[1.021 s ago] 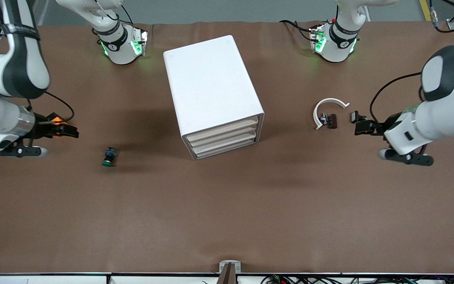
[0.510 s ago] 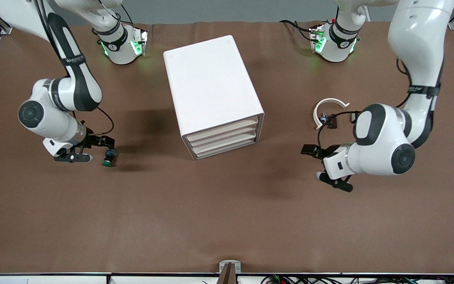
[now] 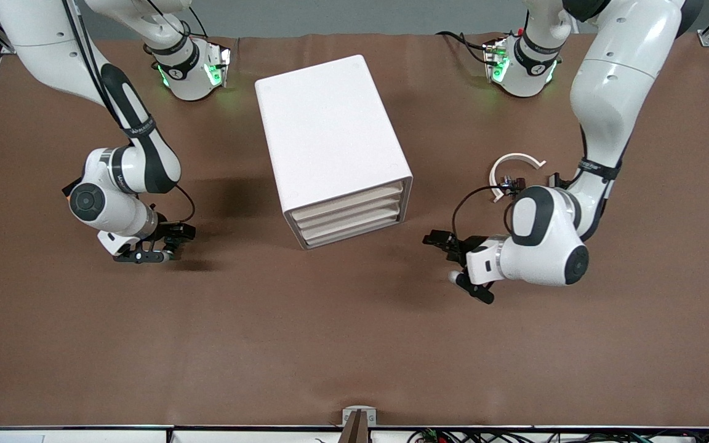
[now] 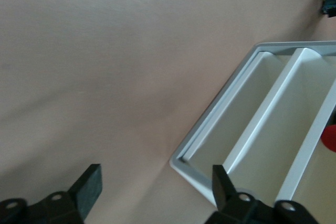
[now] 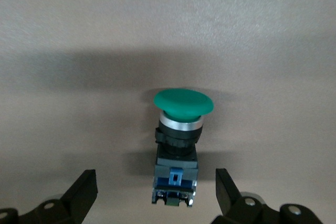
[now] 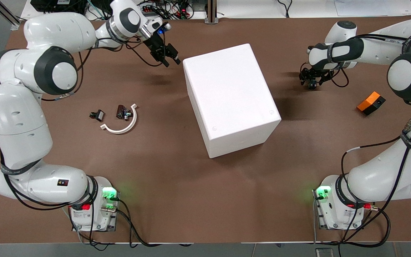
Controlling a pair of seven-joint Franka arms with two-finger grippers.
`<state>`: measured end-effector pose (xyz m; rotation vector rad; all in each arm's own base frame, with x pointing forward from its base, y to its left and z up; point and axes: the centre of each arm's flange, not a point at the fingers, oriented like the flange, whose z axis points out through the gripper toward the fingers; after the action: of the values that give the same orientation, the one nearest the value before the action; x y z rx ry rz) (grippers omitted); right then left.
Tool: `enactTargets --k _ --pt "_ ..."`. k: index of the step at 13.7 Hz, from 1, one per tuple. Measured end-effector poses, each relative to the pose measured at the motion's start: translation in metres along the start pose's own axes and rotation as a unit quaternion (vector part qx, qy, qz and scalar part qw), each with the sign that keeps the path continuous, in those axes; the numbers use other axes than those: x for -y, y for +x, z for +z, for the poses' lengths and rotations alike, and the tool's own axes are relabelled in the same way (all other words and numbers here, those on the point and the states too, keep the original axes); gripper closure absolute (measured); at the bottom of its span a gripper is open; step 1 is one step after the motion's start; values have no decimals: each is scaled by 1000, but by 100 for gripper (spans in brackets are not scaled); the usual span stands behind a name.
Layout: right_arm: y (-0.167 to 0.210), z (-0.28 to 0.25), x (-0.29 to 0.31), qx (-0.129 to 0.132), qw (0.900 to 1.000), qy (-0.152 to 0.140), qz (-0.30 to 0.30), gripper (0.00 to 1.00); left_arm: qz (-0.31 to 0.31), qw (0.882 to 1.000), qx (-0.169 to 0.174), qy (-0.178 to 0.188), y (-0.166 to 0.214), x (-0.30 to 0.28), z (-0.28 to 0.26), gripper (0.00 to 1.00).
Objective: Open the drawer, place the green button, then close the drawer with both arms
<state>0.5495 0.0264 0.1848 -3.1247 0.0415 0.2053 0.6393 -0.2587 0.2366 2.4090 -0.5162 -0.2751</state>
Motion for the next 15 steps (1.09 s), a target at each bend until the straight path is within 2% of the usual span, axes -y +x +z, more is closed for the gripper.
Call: enactTargets --k 2,4,8,12,15 --pt "-1 5 0 7 1000 -1 0 0 7 999 -5 -30 1 1 12 8" --pt "-4 8 -1 18 1000 -1 0 22 28 997 -18 -67 2 7 21 22" --pt "-5 10 -1 25 1000 -1 -1 66 63 990 -38 -118 3 10 36 31" --pt "-3 8 2 23 1000 -1 -3 68 74 975 -50 -205 1 0 56 32" --pt "10 -10 16 5 1000 -1 -15 68 85 968 -48 -229 -4 16 70 33"
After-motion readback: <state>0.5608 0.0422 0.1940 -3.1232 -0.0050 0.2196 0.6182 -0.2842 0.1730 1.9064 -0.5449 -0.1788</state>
